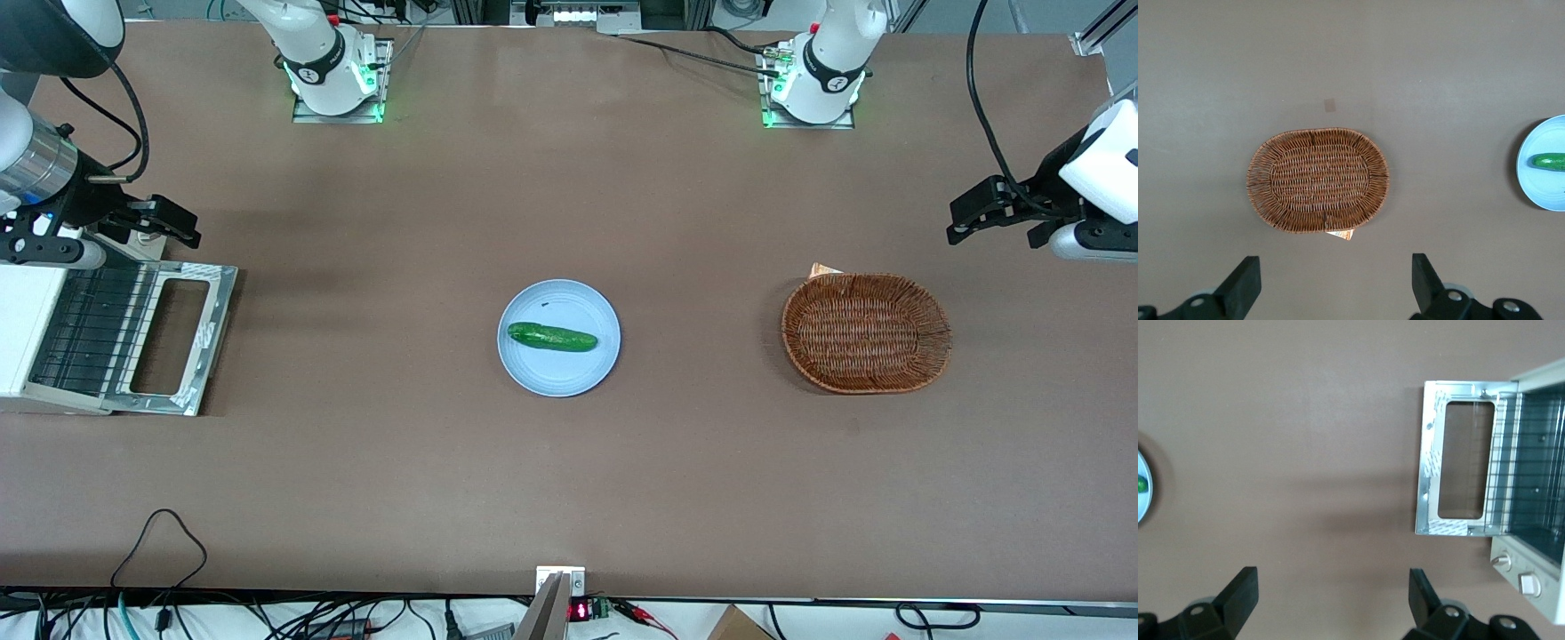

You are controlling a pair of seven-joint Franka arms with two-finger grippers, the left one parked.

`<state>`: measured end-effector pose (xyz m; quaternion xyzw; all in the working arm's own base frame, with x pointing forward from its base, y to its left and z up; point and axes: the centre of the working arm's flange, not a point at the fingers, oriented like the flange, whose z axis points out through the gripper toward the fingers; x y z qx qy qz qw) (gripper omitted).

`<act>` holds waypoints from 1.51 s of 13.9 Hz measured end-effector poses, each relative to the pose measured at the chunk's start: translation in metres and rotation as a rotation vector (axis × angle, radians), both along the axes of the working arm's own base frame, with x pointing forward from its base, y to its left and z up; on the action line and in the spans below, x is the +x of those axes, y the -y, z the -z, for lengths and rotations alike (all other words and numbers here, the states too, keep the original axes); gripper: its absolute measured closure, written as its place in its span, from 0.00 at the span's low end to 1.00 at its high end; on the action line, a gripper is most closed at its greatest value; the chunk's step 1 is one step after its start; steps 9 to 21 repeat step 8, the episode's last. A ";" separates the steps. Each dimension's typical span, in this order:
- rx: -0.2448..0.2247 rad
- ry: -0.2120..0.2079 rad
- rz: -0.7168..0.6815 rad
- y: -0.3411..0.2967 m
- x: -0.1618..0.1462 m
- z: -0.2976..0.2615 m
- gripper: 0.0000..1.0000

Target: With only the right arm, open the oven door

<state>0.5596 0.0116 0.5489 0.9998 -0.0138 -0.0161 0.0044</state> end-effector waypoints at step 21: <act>0.003 0.002 -0.037 0.000 0.005 0.000 0.00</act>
